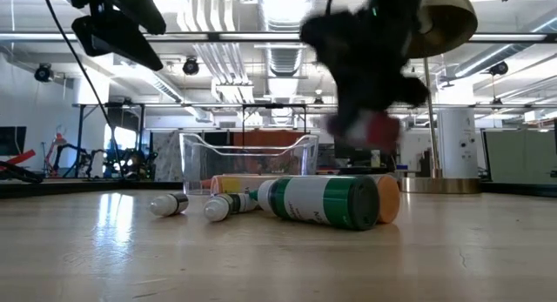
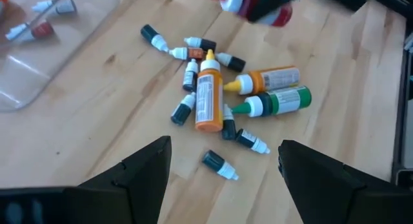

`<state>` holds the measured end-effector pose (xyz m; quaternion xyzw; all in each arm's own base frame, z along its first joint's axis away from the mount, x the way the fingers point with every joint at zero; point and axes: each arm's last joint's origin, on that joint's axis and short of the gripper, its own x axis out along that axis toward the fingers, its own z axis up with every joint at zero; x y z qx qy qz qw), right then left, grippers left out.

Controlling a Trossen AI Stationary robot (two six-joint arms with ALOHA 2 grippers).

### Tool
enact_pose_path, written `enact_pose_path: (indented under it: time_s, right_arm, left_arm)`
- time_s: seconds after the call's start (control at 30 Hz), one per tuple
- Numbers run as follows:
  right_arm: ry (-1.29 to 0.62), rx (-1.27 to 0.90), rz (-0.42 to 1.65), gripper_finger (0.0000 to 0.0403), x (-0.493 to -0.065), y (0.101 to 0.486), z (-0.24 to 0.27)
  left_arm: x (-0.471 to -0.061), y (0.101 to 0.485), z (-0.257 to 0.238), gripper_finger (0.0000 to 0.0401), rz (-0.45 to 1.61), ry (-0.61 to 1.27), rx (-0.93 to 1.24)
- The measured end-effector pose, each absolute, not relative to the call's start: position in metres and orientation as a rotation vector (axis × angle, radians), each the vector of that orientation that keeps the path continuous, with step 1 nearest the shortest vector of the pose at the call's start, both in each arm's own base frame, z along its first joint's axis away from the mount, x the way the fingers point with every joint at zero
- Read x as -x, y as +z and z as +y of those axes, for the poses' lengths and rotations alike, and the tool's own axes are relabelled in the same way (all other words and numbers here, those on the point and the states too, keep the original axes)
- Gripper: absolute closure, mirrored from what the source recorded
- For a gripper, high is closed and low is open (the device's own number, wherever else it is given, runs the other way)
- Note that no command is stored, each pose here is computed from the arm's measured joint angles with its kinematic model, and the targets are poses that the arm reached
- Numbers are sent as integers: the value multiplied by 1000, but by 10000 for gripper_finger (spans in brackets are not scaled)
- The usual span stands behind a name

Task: Pick & Place food coloring
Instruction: Put the large red food coloring bottle into the transparent bin, then remove the large orange food coloring bottle from the transparent bin to the table

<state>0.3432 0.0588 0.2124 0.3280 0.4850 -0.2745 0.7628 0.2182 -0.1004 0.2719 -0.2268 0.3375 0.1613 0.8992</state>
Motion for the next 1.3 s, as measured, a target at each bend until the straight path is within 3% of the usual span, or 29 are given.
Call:
enact_pose_path:
  time_s: [0.27, 0.43, 0.63, 0.97, 1.3]
  right_arm:
    - [-670, -578, 617, 301, -352, 310, -9]
    - [-766, -531, 550, 290, -358, 329, -74]
    - [-740, -589, 560, 231, -361, 333, -112]
    - [-704, -463, 554, 153, -361, 345, -109]
    - [-526, -253, 777, 138, -350, 351, -48]
  left_arm:
    - [-219, 272, -99, 142, 658, 379, 481]
    - [-219, 272, -100, 142, 650, 396, 531]
    - [-219, 272, -100, 142, 639, 419, 597]
    - [-217, 270, -101, 142, 641, 427, 620]
    - [-212, 244, -100, 142, 701, 434, 661]
